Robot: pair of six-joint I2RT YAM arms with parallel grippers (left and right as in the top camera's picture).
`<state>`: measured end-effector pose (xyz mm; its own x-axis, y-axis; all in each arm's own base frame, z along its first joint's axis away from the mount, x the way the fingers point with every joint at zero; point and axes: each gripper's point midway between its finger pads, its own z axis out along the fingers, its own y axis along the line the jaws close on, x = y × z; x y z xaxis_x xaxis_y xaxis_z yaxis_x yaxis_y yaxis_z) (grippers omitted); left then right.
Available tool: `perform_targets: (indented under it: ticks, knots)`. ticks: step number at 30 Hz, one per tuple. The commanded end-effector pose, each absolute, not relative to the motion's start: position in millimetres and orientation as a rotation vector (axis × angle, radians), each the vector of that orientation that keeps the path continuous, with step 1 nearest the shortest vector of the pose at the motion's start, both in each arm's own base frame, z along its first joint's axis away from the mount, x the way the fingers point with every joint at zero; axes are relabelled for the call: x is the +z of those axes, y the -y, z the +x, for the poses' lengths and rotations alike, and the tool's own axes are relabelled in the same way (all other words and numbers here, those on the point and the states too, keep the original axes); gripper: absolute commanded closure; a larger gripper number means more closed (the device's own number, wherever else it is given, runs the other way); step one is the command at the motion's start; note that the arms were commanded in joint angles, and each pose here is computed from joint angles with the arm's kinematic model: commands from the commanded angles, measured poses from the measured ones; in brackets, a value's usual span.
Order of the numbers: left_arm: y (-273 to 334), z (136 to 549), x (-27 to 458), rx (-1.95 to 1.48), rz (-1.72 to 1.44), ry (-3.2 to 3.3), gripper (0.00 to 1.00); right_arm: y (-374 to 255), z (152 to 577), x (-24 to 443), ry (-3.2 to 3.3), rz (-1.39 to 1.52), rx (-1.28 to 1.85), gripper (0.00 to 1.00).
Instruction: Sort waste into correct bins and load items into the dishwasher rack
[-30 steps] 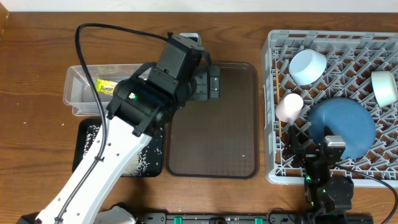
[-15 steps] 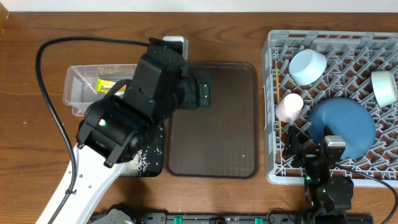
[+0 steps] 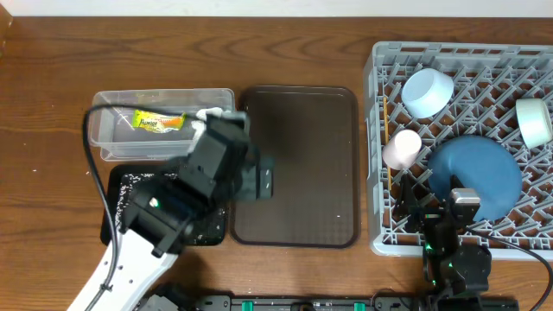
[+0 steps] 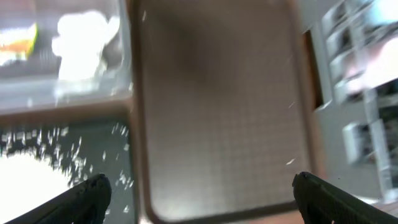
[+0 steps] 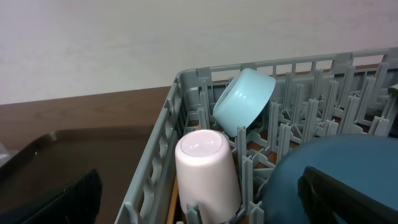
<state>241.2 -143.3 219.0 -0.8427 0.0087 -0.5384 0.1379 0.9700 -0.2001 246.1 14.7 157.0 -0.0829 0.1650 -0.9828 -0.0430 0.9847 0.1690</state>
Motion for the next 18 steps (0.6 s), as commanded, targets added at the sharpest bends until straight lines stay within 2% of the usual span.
perform_targets:
  ticks: [1, 10, 18]
  knots:
    - [134.0, 230.0, 197.6, -0.297, 0.111, -2.562, 0.04, -16.1, 245.7, 157.0, -1.644, 0.078, 0.164, 0.01]
    - [129.7, 238.5, 166.3, -0.45, 0.037, -2.285, 0.04, -16.1, 245.7, 157.0, -1.644, 0.078, 0.164, 0.01]
    - [104.4, 252.1, 160.5, -0.719, -0.364, -1.939, 0.04, -16.1, 245.7, 157.0, -1.644, 0.078, 0.164, 0.01]
